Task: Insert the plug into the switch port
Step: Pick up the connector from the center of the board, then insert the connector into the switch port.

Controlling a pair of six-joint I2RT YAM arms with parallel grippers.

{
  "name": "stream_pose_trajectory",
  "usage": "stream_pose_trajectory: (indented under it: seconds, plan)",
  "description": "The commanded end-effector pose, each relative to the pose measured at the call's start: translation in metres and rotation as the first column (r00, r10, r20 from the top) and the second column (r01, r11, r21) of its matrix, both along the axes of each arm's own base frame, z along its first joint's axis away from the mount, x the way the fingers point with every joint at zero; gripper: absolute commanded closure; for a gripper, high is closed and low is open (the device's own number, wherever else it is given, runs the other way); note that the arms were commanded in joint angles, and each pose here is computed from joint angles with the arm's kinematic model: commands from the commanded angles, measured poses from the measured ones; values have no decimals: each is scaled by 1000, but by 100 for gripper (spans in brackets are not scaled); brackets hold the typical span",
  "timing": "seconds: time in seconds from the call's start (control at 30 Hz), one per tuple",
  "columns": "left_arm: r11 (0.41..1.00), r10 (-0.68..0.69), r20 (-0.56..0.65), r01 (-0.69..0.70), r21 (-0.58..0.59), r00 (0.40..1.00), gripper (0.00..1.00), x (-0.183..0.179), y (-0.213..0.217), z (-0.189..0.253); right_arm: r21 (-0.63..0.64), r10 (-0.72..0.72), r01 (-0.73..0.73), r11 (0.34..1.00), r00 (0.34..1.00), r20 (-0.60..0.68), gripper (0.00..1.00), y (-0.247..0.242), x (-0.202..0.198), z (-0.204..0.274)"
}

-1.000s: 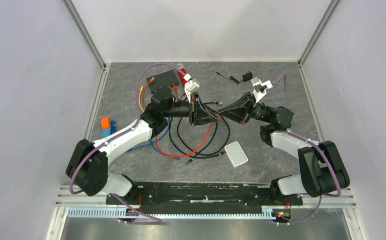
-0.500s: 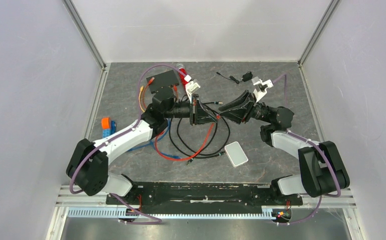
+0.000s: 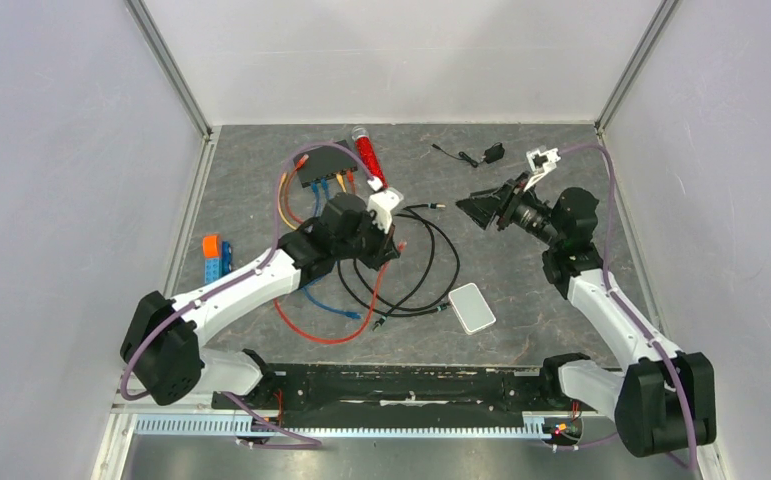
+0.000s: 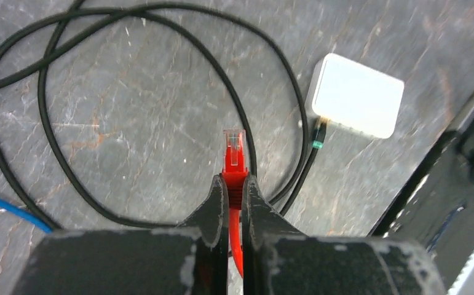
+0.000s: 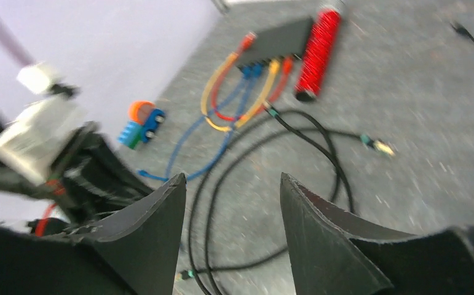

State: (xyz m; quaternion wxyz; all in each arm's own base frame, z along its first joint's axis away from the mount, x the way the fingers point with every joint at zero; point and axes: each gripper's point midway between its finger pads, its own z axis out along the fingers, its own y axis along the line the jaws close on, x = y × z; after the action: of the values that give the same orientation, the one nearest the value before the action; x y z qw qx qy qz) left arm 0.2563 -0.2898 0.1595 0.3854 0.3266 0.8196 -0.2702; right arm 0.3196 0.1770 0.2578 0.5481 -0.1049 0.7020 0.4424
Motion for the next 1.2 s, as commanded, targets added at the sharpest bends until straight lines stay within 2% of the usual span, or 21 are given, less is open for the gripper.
stream_pose_trajectory:
  seconds: [0.0, 0.17, 0.4, 0.53, 0.7, 0.97, 1.17]
  plan:
    - [978, -64, 142, 34, 205, 988, 98, -13, 3, -1, -144, -171, 138, 980, 951, -259, 43, -35, -6, -94]
    - [971, -123, 52, 109, 215, 991, 98, -50, -30, -27, -266, -208, 94, 959, 871, -445, 48, -50, -25, -161]
    - [946, -220, -5, 214, 242, 976, 98, -86, -69, -64, -322, -250, 72, 944, 794, -554, 51, -60, -62, -203]
    - [944, -257, -27, 257, 207, 966, 98, -104, -94, -77, -328, -240, 55, 943, 794, -558, 46, -61, -82, -216]
    - [934, -271, -74, 281, 220, 960, 98, -117, -113, -97, -323, -228, 37, 946, 785, -576, 46, -60, -96, -231]
    - [935, -251, -80, 262, 237, 965, 98, -110, -126, -113, -269, -196, 36, 962, 778, -596, 50, -53, -101, -238]
    - [941, -187, -78, 201, 271, 979, 98, -101, -125, -120, -232, -165, 26, 972, 779, -604, 56, -48, -106, -238]
